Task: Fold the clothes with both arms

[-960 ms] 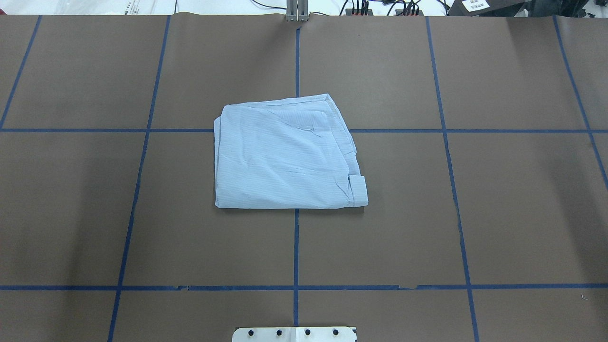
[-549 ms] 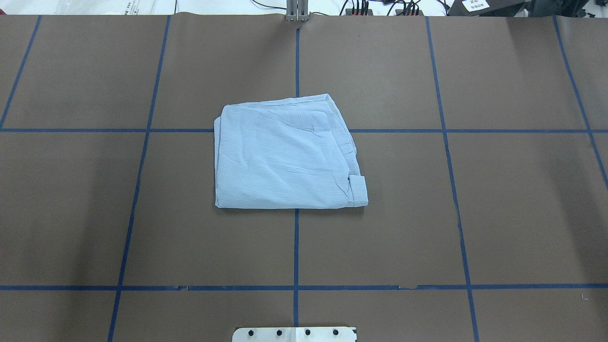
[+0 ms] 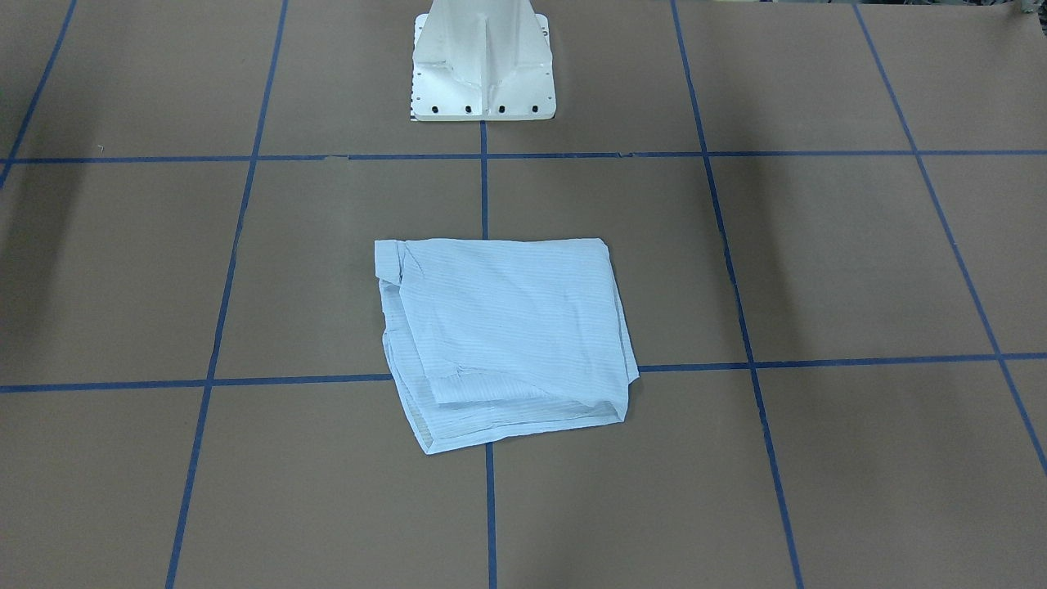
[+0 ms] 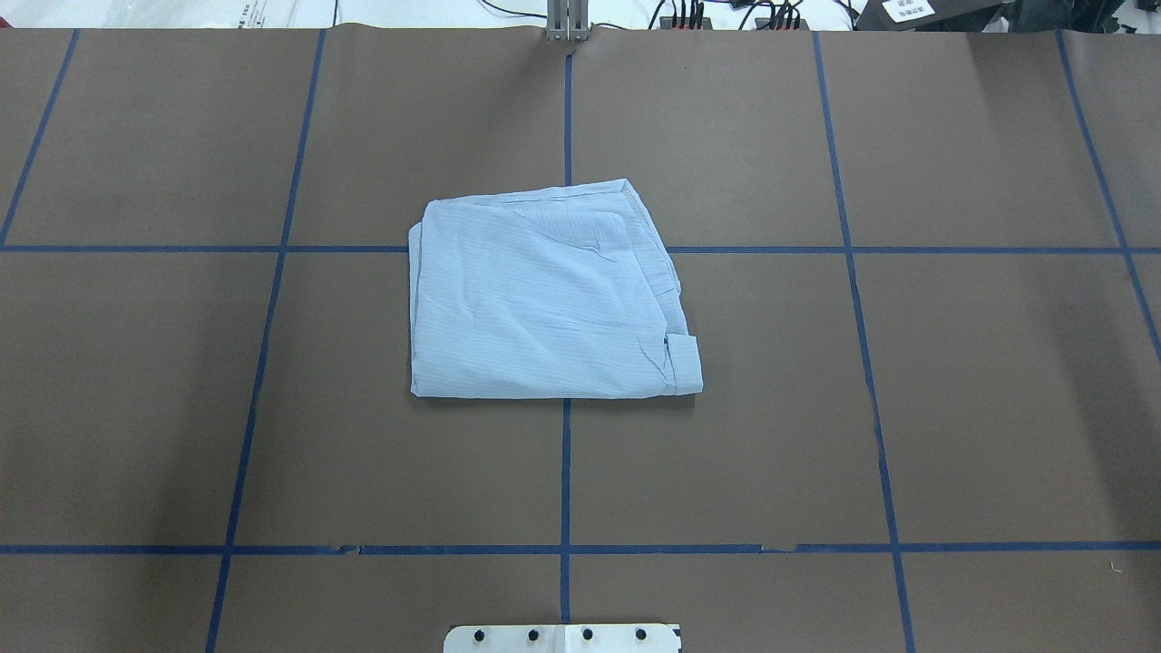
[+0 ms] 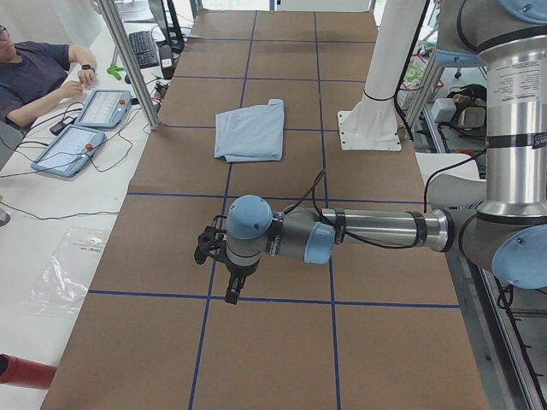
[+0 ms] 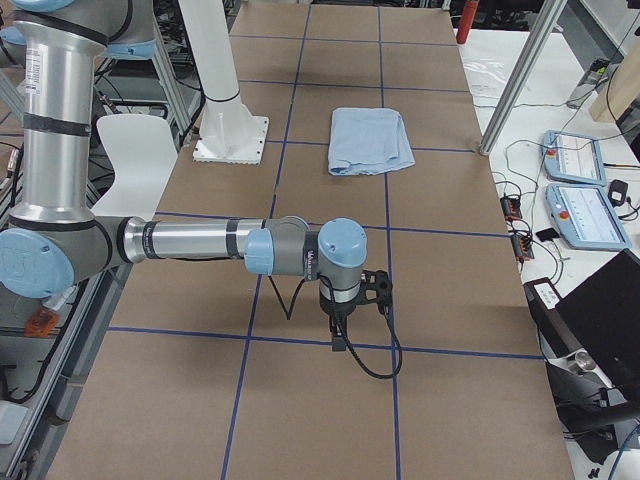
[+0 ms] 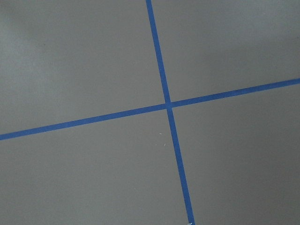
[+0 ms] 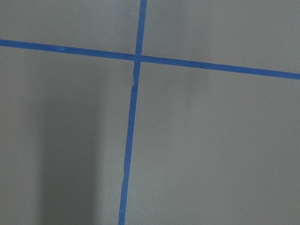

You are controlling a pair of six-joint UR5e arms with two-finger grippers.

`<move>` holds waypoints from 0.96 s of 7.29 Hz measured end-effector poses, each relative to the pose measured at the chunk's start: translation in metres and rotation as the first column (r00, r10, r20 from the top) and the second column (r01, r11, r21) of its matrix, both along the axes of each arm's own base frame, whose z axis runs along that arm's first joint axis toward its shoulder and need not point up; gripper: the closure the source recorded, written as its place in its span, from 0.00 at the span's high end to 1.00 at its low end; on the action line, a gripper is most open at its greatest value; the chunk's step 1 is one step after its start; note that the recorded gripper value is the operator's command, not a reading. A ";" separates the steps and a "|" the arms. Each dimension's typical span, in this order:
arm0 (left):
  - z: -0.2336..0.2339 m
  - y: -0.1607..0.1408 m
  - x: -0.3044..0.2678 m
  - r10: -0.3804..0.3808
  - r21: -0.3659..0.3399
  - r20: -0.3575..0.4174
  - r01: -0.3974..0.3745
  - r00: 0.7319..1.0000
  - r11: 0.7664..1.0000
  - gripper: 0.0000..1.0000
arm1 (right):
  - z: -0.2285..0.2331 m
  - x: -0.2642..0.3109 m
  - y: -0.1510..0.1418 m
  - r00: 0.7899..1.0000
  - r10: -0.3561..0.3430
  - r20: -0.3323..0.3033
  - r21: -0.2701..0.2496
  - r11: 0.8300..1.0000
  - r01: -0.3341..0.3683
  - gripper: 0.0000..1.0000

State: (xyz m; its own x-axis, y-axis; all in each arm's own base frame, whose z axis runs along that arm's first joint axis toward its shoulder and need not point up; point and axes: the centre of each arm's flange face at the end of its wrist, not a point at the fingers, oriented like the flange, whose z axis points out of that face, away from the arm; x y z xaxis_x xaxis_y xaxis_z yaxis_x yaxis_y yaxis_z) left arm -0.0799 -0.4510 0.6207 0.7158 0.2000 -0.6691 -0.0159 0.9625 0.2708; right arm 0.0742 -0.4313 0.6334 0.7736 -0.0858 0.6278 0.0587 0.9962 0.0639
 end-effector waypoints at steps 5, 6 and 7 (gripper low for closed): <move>-0.005 0.005 0.000 -0.001 0.012 0.004 0.001 1.000 1.000 1.00 | 0.002 0.000 -0.001 1.000 -0.001 0.000 -0.002 1.000 0.001 1.00; -0.005 0.005 0.000 -0.002 0.011 0.004 0.002 1.000 1.000 1.00 | 0.001 0.000 -0.002 1.000 -0.001 0.000 0.000 1.000 0.001 1.00; -0.004 0.005 0.000 -0.002 0.008 0.004 0.002 1.000 1.000 1.00 | 0.000 0.000 -0.002 1.000 -0.001 0.001 0.002 1.000 0.001 1.00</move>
State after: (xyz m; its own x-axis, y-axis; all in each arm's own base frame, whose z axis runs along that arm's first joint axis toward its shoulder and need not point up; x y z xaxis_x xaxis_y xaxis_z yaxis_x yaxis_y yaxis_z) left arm -0.0800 -0.4457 0.6172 0.7189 0.2041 -0.6645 -0.0149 0.9602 0.2788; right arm 0.0741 -0.4336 0.6337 0.7729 -0.0876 0.6284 0.0595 0.9961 0.0657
